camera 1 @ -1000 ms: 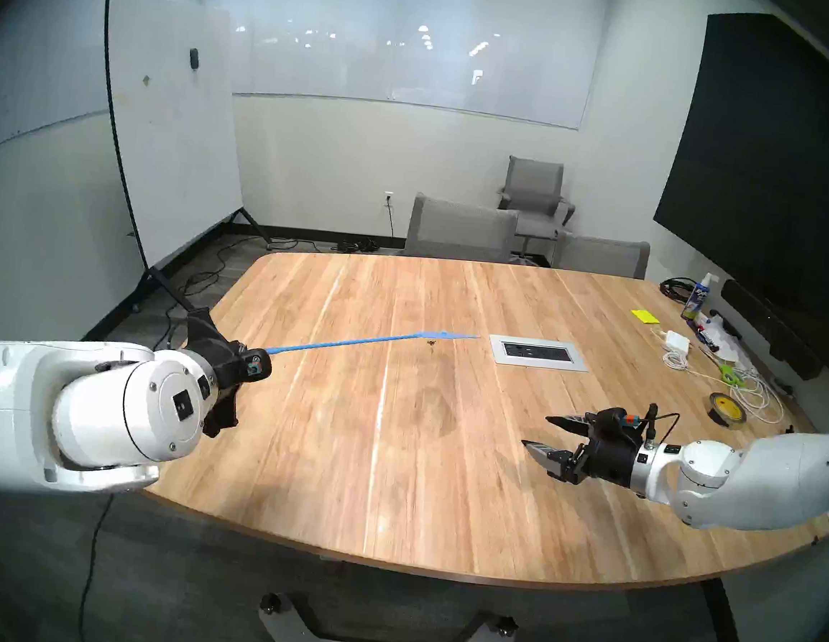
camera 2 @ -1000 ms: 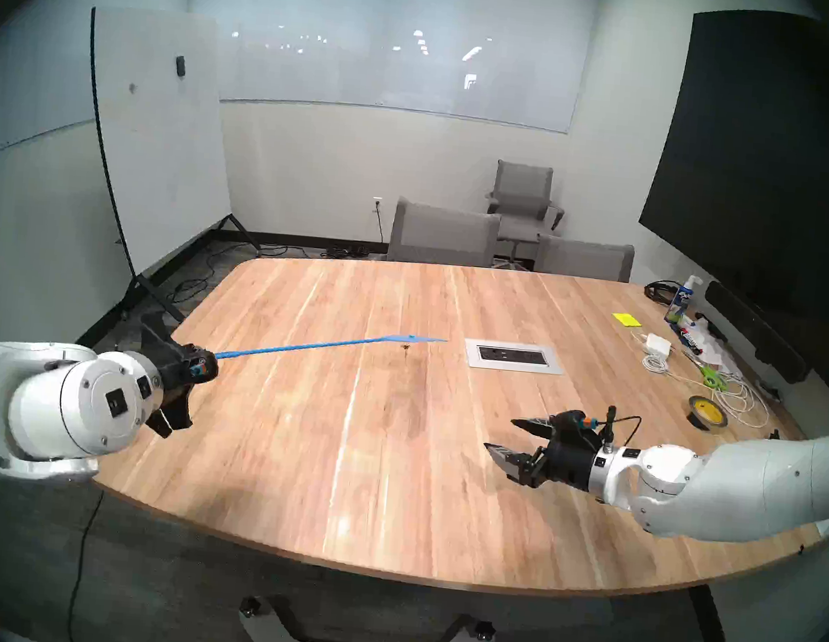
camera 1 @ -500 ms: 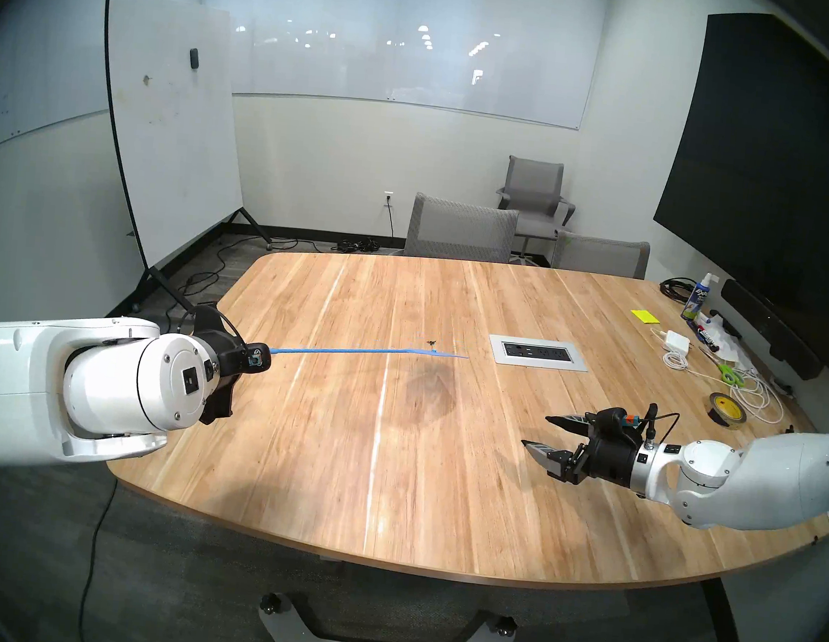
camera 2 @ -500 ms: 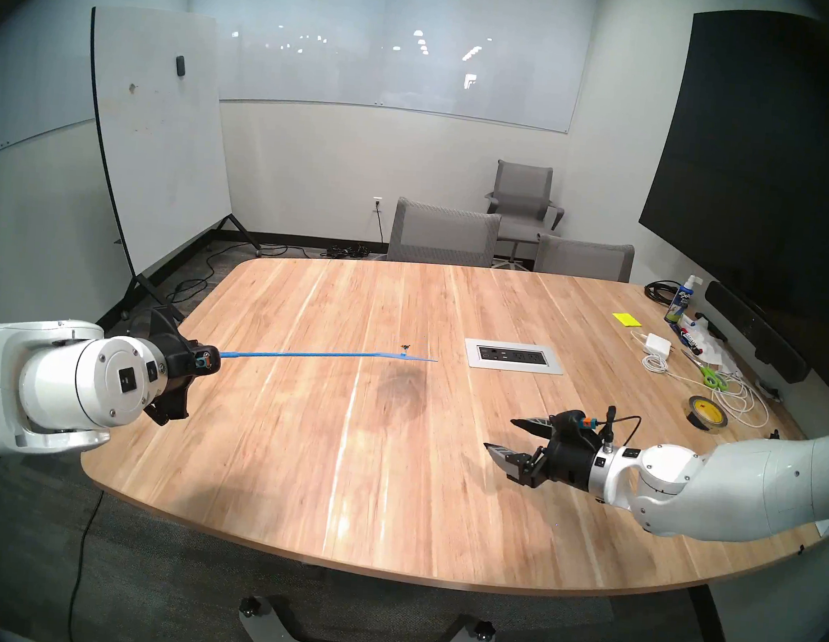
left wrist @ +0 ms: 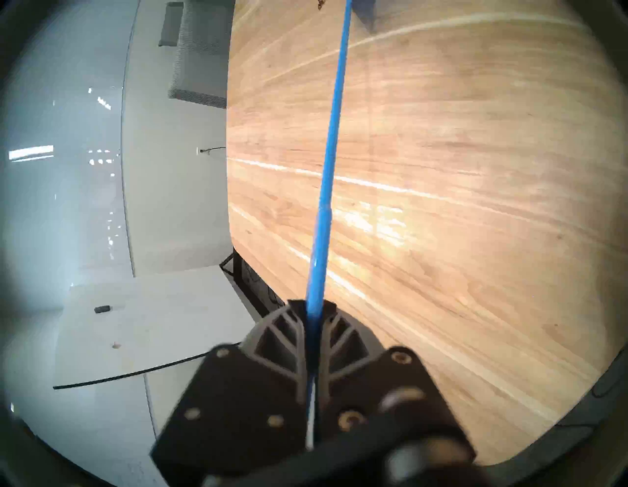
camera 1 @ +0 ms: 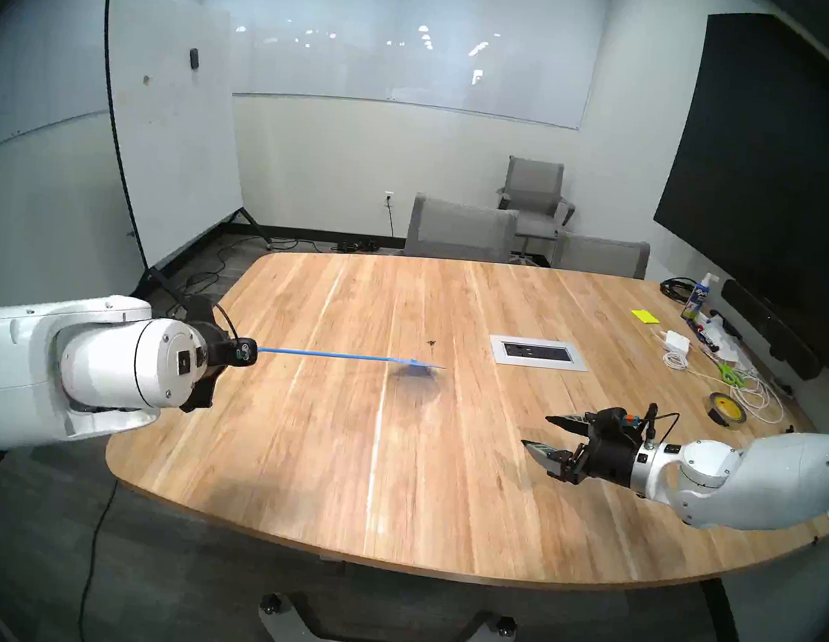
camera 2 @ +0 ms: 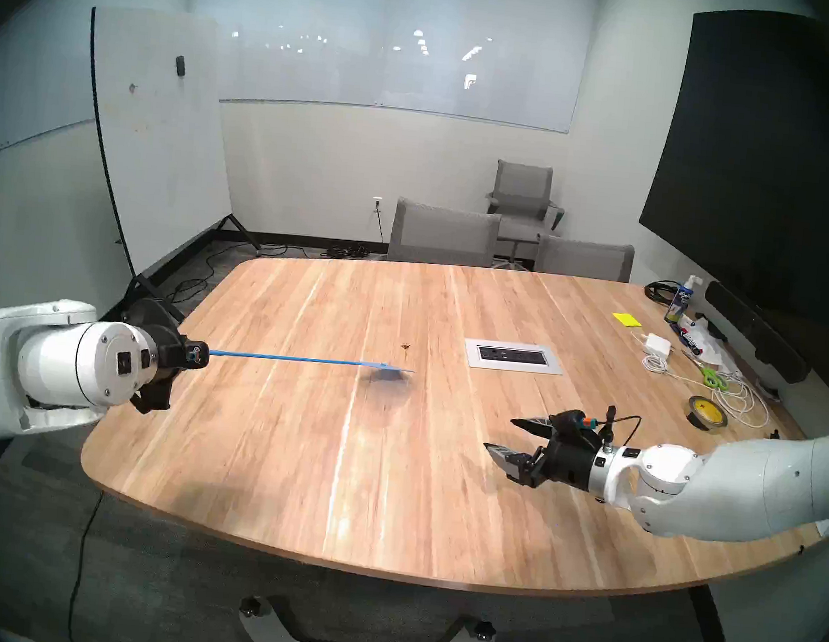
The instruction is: Swat a bug on table
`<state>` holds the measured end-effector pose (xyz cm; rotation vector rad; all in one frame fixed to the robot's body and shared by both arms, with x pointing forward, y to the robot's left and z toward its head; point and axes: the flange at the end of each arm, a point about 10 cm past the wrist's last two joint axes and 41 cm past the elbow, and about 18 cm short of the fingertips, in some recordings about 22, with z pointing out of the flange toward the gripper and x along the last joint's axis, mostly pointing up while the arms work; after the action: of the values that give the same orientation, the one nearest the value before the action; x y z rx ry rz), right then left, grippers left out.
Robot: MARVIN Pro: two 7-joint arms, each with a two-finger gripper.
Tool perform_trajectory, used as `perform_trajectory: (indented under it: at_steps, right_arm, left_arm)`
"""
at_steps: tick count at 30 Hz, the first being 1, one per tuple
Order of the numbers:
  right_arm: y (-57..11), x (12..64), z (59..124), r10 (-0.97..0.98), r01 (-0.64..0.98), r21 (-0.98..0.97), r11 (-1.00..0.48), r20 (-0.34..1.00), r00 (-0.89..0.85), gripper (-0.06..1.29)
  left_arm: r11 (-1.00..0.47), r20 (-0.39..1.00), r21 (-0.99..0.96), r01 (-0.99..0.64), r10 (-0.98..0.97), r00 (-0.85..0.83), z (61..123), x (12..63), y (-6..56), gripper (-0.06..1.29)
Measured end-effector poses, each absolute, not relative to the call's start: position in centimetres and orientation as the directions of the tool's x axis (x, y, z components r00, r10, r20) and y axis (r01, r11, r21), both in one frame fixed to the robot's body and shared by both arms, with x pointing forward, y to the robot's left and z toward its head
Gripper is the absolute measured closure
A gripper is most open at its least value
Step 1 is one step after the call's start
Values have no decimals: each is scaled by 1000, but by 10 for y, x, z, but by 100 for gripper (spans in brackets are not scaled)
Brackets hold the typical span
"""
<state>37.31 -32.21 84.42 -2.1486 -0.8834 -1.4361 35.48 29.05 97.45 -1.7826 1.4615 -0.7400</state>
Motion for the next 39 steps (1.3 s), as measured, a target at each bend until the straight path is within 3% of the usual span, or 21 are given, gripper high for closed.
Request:
perform_trajectory:
  at_steps: [25,39]
  right_arm:
    - [-323,373,845,277,697,14,-717,923,267,1]
    - [-323,373,845,277,696,14,-717,923,266,1]
  left_arm:
    - [50,-167,-689,-723,-982,91,994,344,276,121]
    - [176,-316,-695,-697,-946,76,988,355,283,121]
